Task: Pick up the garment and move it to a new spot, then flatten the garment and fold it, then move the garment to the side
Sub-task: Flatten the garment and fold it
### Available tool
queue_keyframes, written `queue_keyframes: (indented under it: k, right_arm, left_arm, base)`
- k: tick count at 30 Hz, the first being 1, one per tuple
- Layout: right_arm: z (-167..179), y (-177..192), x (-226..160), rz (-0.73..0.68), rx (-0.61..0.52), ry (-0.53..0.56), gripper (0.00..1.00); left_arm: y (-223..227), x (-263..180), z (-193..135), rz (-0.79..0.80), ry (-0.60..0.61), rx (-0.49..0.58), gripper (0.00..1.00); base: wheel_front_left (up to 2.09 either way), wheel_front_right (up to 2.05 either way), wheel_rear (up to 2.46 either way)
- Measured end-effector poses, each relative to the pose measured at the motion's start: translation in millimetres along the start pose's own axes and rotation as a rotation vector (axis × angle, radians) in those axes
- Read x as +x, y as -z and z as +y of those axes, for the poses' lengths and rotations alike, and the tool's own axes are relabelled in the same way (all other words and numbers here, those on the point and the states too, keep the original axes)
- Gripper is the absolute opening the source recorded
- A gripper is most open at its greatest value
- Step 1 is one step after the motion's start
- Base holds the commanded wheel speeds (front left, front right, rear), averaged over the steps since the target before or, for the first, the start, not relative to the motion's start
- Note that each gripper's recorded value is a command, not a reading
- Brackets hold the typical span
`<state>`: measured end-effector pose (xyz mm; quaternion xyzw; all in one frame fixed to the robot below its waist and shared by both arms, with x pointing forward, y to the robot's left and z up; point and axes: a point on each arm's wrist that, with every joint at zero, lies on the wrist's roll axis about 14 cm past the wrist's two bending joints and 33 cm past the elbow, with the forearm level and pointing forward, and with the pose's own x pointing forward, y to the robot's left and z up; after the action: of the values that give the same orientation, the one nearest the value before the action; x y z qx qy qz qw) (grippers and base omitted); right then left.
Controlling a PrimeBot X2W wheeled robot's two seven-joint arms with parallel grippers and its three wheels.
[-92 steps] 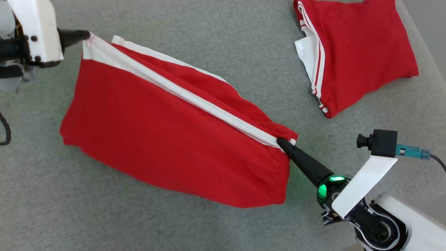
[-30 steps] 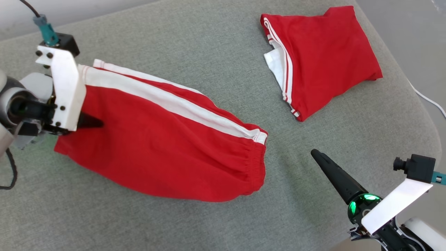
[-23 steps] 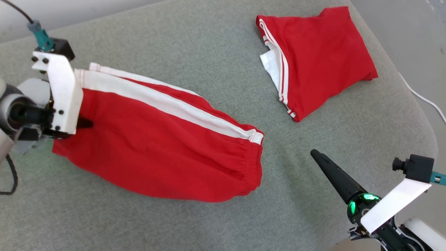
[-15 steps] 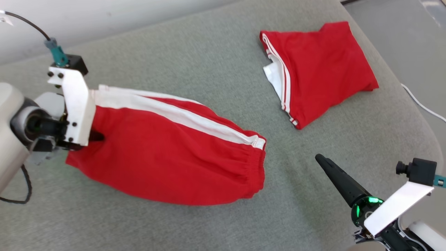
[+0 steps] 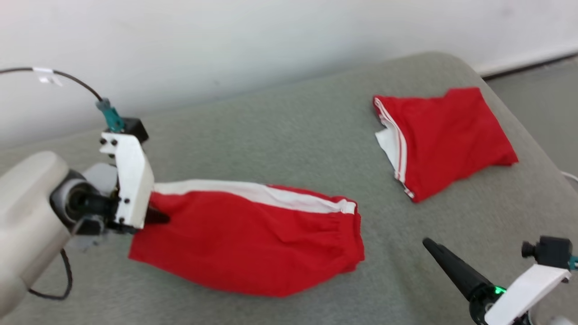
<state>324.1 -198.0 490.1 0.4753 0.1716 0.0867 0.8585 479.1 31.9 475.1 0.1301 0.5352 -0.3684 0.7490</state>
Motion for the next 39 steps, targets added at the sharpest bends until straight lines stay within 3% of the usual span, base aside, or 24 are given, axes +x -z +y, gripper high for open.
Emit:
queue_keyframes:
  k: [11,19,20,21,22,30,35,37,39]
  right_arm:
    - [21.8,25.9,10.5,0.115,-0.028,-0.09,1.0]
    - [33.6,35.4,23.2,0.165,-0.047,-0.129,1.0]
    - [33.4,35.0,23.1,0.166,-0.047,-0.128,1.0]
    - [33.4,34.6,22.7,0.166,-0.05,-0.128,1.0]
    - [33.4,34.6,22.7,0.166,-0.05,-0.128,1.0]
    - [41.0,15.6,26.9,0.087,-0.121,-0.152,1.0]
    - [40.2,-13.4,35.8,-0.075,-0.212,-0.151,1.0]
    - [26.4,-30.7,36.7,-0.139,-0.284,-0.107,1.0]
    - [33.0,-43.4,41.1,-0.206,-0.286,-0.12,1.0]
  left_arm:
    - [81.8,-47.6,3.1,0.008,-0.056,-0.12,0.0]
    - [130.4,-38.0,6.4,-0.005,-0.048,-0.256,0.0]
    - [131.4,-36.5,6.9,-0.014,-0.048,-0.259,0.3]
    - [134.0,-34.8,7.0,-0.013,-0.045,-0.261,0.89]
    - [134.0,-34.8,7.0,-0.013,-0.045,-0.261,1.0]
    - [124.4,-44.1,20.1,-0.129,-0.086,-0.255,1.0]
    - [79.8,-70.6,36.5,-0.422,-0.187,-0.175,1.0]
    - [75.1,-80.7,44.0,-0.504,-0.251,-0.138,1.0]
    - [71.2,-87.8,43.7,-0.603,-0.279,-0.134,1.0]
  base:
    - [0.0,0.0,0.0]
    - [0.0,0.0,0.0]
    - [0.0,0.0,0.0]
    - [0.0,0.0,0.0]
    - [0.0,0.0,0.0]
    - [0.0,0.0,0.0]
    - [0.0,0.0,0.0]
    - [0.0,0.0,0.0]
    - [0.0,0.0,0.0]
